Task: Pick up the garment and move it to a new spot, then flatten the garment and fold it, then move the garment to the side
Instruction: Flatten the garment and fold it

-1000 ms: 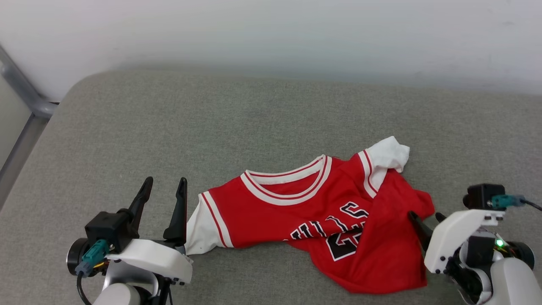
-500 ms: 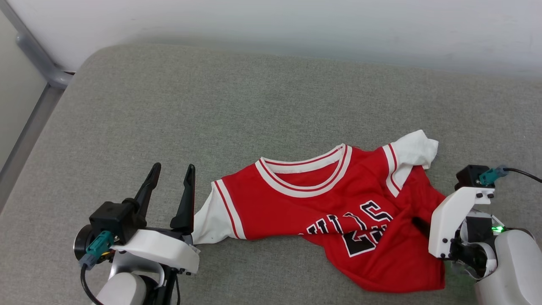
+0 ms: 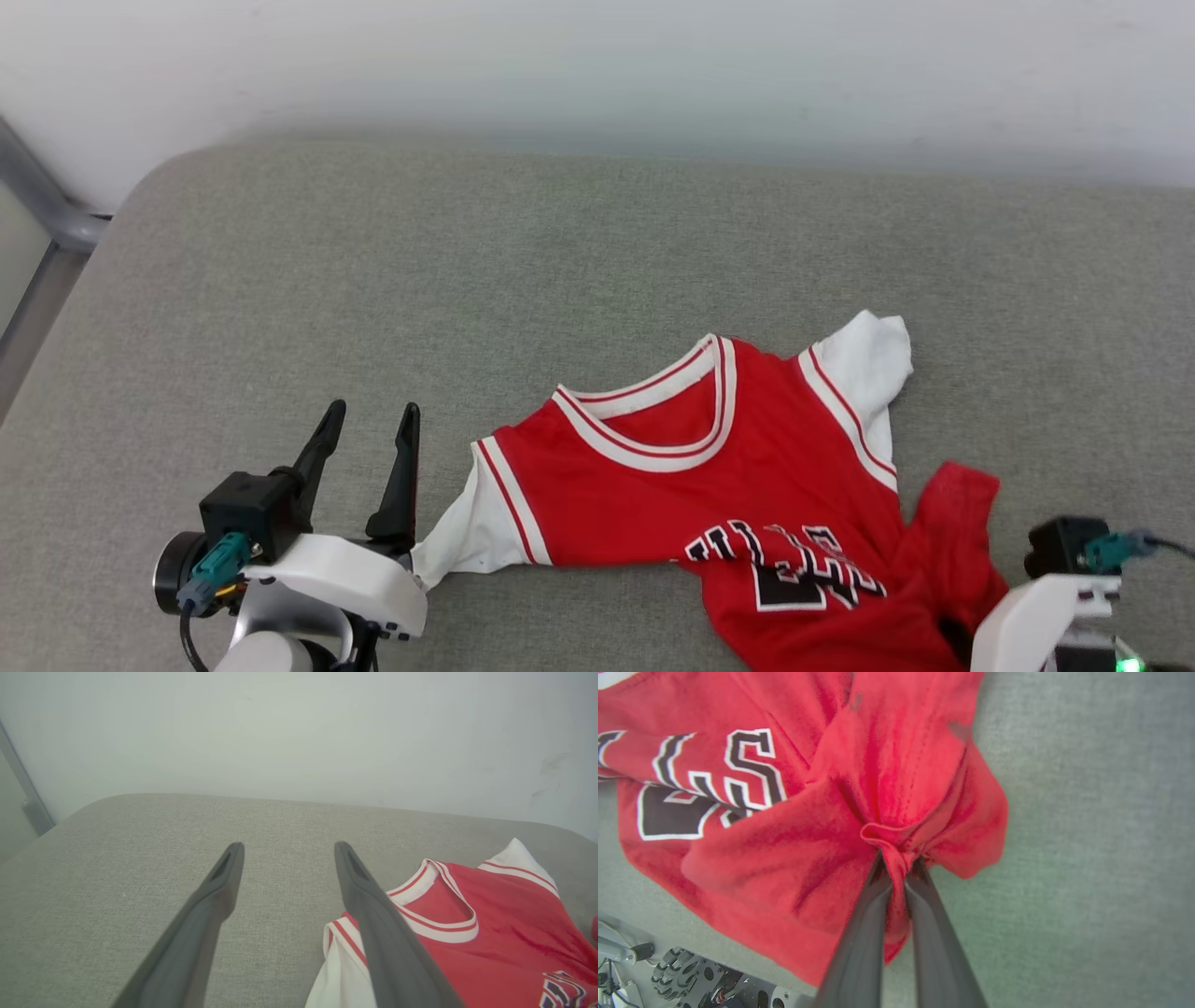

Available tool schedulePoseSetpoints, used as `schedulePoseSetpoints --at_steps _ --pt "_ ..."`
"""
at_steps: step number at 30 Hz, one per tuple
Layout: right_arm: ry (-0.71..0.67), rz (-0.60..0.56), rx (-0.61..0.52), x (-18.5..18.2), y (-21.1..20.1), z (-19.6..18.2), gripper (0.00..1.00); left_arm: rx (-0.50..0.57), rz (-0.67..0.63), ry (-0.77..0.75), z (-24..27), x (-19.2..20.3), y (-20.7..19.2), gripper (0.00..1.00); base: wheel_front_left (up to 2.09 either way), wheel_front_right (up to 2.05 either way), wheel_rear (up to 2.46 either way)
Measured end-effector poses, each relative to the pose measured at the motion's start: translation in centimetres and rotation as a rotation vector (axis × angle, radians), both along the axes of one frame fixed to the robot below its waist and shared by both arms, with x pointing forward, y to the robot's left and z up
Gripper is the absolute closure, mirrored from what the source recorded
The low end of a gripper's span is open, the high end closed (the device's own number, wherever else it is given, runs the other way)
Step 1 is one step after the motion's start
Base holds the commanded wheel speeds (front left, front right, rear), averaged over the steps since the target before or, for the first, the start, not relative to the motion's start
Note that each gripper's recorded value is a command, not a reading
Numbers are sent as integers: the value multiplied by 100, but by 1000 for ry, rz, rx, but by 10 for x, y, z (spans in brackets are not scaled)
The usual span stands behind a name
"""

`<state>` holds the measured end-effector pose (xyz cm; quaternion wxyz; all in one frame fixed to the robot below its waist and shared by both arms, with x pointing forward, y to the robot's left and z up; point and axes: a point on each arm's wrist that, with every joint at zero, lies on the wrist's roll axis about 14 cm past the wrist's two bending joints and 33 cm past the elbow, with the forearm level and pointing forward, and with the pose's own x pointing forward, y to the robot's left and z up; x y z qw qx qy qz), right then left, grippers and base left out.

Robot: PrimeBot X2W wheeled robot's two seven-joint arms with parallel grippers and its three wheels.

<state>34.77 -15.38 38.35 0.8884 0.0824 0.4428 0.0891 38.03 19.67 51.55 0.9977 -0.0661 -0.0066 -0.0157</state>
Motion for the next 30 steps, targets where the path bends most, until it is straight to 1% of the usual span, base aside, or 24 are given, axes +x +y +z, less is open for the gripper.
schedulePoseSetpoints --at_steps 6,9,10,11,12,17,20,23,25,27,30 --pt "90 -43 21 -69 -9 -7 100 1 -29 22 -3 -2 -9 0 0 0 0" --pt "136 -63 108 -96 1 -16 100 3 -39 29 -4 -4 -12 0 0 0 0" --pt "148 -63 119 -103 4 -20 68 5 -41 30 -4 -4 -12 0 0 0 0" --pt "148 -69 146 -107 8 -22 14 6 -42 29 -4 -4 -12 0 0 0 0" --pt "117 -86 171 -104 10 -21 0 6 -42 30 -4 -5 -12 0 0 0 0" --pt "-108 -152 187 -80 5 -3 0 6 -42 37 -5 -11 -12 0 0 0 0" --pt "-264 -191 189 -62 -1 17 0 7 -35 41 -6 -16 -10 0 0 0 0" --pt "-423 -235 170 -47 -14 39 0 5 -25 42 -6 -20 -9 0 0 0 0" --pt "-527 -258 137 -36 -26 56 0 2 -20 48 -8 -23 -8 0 0 0 0" --pt "-601 -267 110 -27 -33 69 0 2 -16 49 -8 -24 -7 0 0 0 0" --pt "-653 -264 66 -14 -40 80 0 2 -12 49 -9 -23 -6 0 0 0 0"
